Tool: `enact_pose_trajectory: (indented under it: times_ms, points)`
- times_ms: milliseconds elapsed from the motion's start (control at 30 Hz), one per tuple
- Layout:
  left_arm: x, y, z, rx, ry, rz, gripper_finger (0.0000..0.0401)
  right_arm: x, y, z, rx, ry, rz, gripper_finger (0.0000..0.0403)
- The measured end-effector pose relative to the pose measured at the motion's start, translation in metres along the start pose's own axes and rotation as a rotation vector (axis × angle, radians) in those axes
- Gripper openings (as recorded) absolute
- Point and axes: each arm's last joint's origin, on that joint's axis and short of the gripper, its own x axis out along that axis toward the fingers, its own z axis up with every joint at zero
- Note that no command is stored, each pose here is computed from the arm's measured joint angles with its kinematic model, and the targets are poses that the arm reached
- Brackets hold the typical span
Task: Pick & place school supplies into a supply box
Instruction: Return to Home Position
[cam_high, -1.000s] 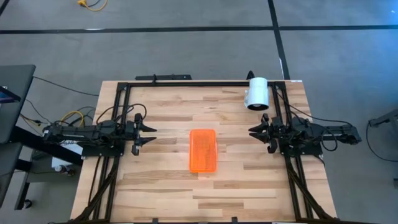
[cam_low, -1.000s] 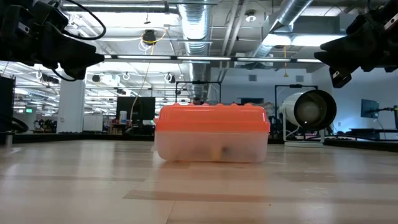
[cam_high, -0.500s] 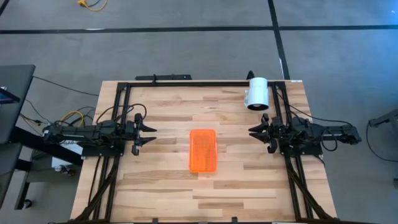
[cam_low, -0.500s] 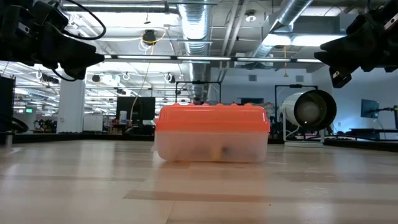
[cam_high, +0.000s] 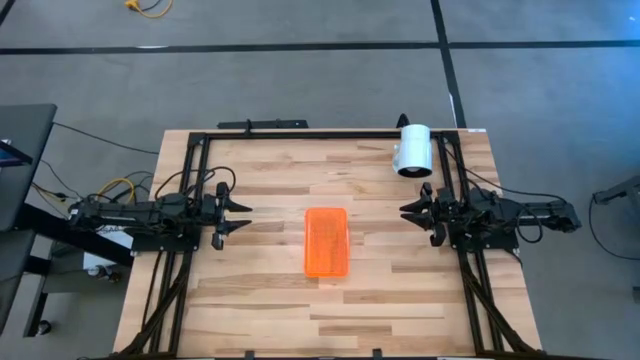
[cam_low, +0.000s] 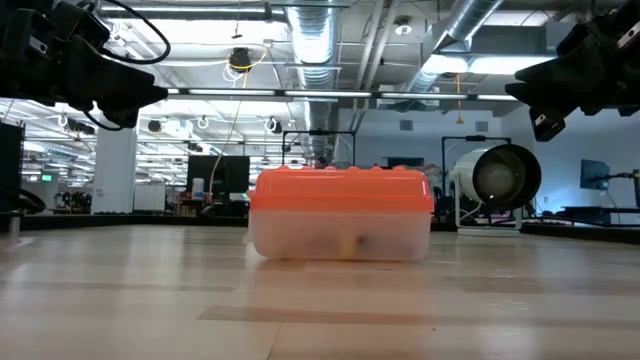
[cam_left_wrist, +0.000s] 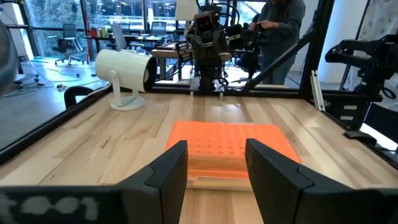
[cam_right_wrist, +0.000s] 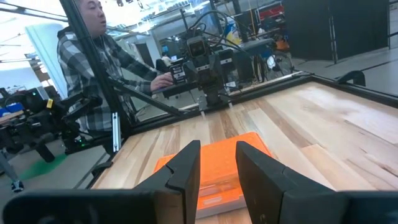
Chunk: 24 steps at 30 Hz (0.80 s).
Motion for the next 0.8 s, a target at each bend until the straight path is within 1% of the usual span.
enact_pose_trajectory:
  times_ms: [800]
  points:
    - [0.0000, 0.0000, 0.0001, -0.002, 0.000, 0.000, 0.0153, 0.0000, 0.0000, 0.0000, 0.000, 0.000, 0.000, 0.0098]
